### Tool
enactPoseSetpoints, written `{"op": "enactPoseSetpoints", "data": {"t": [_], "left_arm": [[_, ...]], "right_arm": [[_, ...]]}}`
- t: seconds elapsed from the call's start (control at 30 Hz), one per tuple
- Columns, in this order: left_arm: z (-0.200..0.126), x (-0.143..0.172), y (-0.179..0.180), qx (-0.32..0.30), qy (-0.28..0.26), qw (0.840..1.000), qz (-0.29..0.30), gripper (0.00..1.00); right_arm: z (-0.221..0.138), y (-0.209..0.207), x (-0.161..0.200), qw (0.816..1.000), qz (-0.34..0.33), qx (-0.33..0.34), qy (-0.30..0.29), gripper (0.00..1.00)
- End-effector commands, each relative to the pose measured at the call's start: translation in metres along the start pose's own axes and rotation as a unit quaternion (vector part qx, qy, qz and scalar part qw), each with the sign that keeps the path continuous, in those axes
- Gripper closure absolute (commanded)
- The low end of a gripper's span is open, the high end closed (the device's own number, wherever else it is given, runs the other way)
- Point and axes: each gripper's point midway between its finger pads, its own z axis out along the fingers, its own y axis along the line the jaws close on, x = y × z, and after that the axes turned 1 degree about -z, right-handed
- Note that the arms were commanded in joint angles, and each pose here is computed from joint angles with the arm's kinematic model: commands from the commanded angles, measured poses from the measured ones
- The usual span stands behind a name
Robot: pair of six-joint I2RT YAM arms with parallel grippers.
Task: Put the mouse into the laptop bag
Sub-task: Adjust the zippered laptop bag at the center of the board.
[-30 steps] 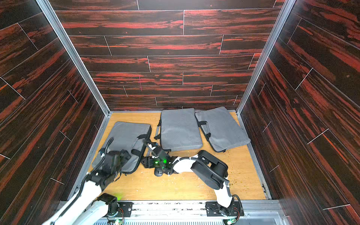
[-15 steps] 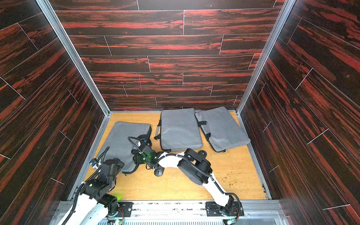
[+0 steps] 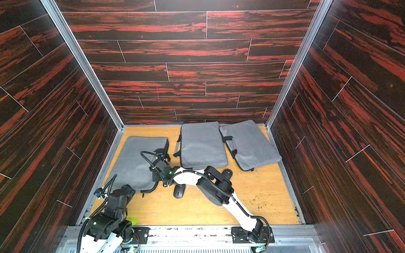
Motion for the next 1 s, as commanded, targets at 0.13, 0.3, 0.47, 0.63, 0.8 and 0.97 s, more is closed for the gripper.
{"op": "enactPoseSetpoints", "data": {"t": [0.13, 0.3, 0.47, 0.63, 0.8, 0.97], "left_arm": [[-0.004, 0.005, 0.011, -0.012, 0.015, 1.000, -0.011, 0.00], [-0.006, 0.003, 0.012, -0.015, 0.011, 1.000, -0.013, 0.00], [-0.013, -0.009, 0.007, -0.015, 0.001, 1.000, 0.008, 0.00], [-0.036, -0.042, 0.023, -0.050, -0.062, 0.997, 0.015, 0.00], [-0.032, -0.045, 0.013, -0.034, -0.074, 0.997, 0.017, 0.00], [-0.027, -0.050, 0.008, -0.057, -0.074, 0.995, 0.026, 0.00]], "right_arm": [[0.025, -0.034, -0.014, 0.997, -0.028, 0.074, 0.018, 0.99], [-0.007, -0.011, -0.026, 0.994, -0.072, 0.085, -0.010, 0.64], [-0.062, 0.022, -0.015, 0.992, -0.082, 0.070, -0.061, 0.42], [-0.091, 0.054, 0.028, 0.990, -0.090, 0.058, -0.090, 0.36], [-0.096, 0.082, 0.068, 0.991, -0.076, 0.028, -0.103, 0.35], [-0.081, 0.081, 0.095, 0.993, -0.043, 0.040, -0.098, 0.35]]}}
